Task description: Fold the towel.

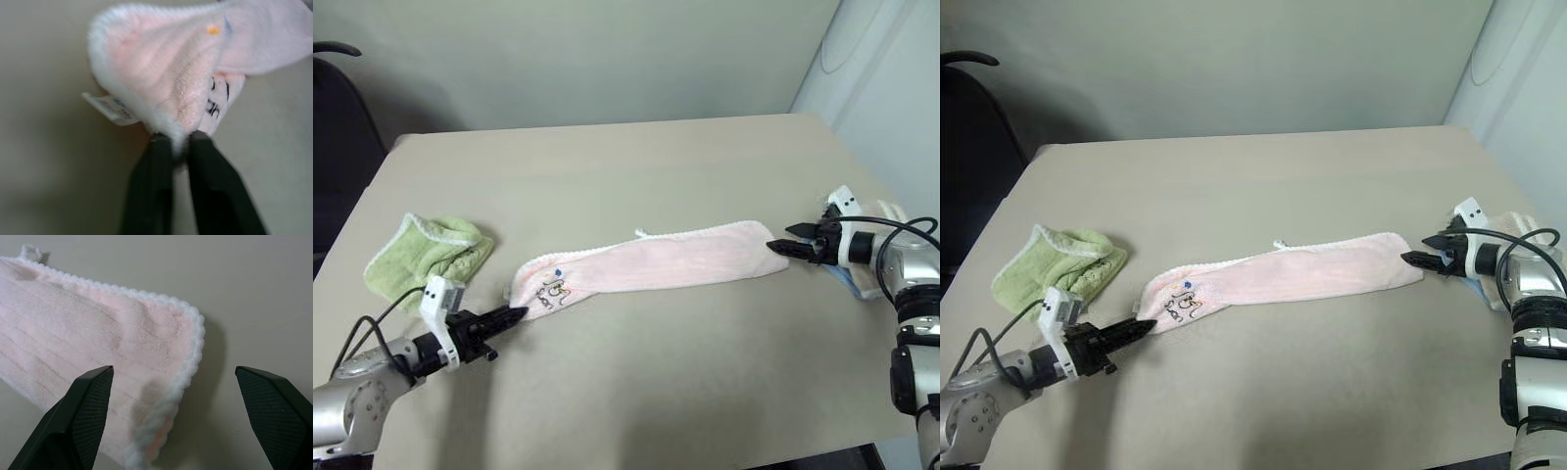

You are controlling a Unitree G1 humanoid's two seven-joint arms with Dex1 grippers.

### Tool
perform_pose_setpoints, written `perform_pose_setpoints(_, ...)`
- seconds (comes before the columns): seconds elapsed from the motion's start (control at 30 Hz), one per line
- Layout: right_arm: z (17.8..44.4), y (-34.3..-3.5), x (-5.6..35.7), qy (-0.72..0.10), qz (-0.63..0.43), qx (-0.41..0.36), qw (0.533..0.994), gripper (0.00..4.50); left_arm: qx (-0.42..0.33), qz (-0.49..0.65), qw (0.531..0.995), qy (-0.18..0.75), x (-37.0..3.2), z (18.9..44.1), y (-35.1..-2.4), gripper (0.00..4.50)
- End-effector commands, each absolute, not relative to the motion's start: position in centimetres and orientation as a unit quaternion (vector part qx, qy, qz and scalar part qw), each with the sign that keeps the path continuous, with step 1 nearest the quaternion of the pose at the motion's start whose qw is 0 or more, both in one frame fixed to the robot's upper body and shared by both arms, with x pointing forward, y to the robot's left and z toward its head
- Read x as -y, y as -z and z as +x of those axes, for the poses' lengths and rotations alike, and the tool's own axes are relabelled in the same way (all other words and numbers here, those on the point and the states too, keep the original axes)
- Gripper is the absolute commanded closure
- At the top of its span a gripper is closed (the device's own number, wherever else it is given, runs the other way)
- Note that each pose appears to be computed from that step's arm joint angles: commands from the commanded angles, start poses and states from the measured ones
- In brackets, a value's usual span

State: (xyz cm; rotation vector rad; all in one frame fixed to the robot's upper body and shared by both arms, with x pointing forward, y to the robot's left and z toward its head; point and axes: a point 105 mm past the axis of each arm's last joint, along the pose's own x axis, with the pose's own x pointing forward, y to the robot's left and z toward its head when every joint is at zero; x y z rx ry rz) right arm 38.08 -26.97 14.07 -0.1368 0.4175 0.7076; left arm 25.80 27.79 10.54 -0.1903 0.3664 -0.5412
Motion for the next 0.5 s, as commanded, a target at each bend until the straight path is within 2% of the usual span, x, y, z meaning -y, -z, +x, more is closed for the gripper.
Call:
perform_pose_setpoints(0.03, 38.0, -16.1, 27.4, -0.340, -0.066, -0.168, 0.923, 0.27, -0.145, -0.069, 0.958, 0.237, -29.4, 26.4, -12.3, 4.47)
perform_pose_setpoints(0.17, 37.6, -16.1, 27.3, -0.345, -0.060, -0.168, 0.921, 0.27, -0.148, -0.072, 0.951, 0.262, -28.7, 25.7, -12.8, 4.47)
perform_pose_setpoints(0.3, 36.9, -15.9, 27.3, -0.353, -0.052, -0.179, 0.917, 0.27, -0.149, -0.082, 0.934, 0.314, -27.4, 23.8, -13.4, 4.47)
perform_pose_setpoints(0.5, 35.4, -16.7, 26.5, -0.385, 0.005, -0.186, 0.904, 0.13, -0.199, -0.030, 0.925, 0.322, -28.1, 21.7, -12.4, 4.49)
